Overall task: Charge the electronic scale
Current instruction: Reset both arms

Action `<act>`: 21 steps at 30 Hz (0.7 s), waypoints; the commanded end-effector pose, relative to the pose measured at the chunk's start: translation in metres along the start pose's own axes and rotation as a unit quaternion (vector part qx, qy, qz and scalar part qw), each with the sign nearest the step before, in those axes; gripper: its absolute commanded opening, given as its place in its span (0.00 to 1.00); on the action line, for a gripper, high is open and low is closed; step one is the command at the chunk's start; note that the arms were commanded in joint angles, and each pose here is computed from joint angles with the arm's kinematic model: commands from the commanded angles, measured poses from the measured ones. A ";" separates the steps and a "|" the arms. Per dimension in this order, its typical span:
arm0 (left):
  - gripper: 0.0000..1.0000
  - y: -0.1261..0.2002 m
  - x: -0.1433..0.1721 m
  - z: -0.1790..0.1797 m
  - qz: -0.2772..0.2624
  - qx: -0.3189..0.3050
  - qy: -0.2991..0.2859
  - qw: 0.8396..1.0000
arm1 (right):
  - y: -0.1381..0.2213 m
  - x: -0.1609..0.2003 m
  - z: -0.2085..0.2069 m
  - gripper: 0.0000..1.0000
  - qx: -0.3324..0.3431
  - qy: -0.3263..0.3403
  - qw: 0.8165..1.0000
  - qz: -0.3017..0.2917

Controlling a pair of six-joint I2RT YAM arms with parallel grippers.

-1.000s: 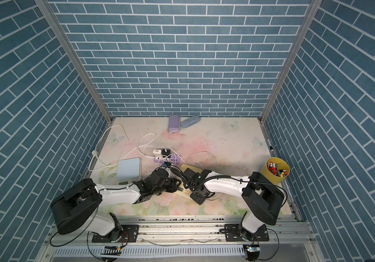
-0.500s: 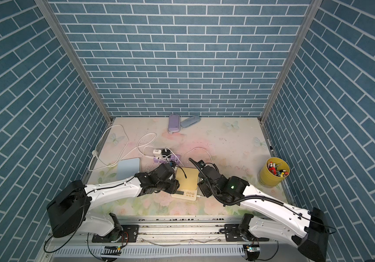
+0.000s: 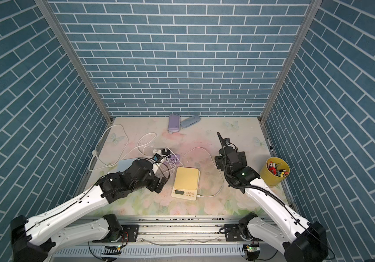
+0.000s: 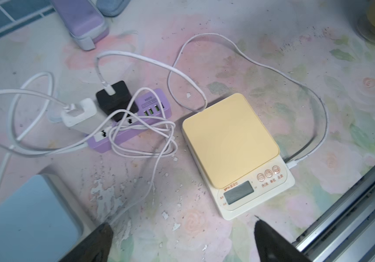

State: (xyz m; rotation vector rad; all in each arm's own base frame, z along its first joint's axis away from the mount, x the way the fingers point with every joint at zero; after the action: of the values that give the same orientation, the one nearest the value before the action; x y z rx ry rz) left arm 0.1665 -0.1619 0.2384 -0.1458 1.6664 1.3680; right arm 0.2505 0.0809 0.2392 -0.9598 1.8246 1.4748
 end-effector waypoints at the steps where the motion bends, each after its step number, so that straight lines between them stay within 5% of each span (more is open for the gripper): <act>1: 1.00 0.024 0.026 0.036 0.008 -0.117 -0.012 0.993 | -0.018 0.004 -0.024 0.99 0.047 -0.047 0.998 -0.024; 7: 1.00 0.055 0.033 0.098 -0.090 -0.243 0.084 0.962 | -0.049 0.032 -0.062 0.99 0.119 -0.108 0.986 -0.042; 14: 1.00 0.004 0.055 0.173 -0.133 -0.275 0.268 0.914 | -0.074 0.061 -0.068 0.99 0.136 -0.130 0.977 -0.096; 21: 1.00 -0.048 0.072 0.199 -0.139 -0.328 0.224 0.907 | -0.098 0.066 -0.071 0.99 0.122 -0.119 0.975 -0.140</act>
State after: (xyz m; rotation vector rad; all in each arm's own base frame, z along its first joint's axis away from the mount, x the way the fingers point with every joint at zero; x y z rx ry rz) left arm 0.2457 0.0131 0.1436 -0.9886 1.5419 1.8551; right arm 0.2772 -0.0140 0.1199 -0.6965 1.7554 1.1861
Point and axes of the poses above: each gripper's point midway between its finger pads, its own y axis back along the fingers, its own z axis along the line the jaws close on, x = y × z, the point moved 7 cm from there along y, back along the fingers, and after that the axes turned 3 degrees about -y, right-handed, at the moved point
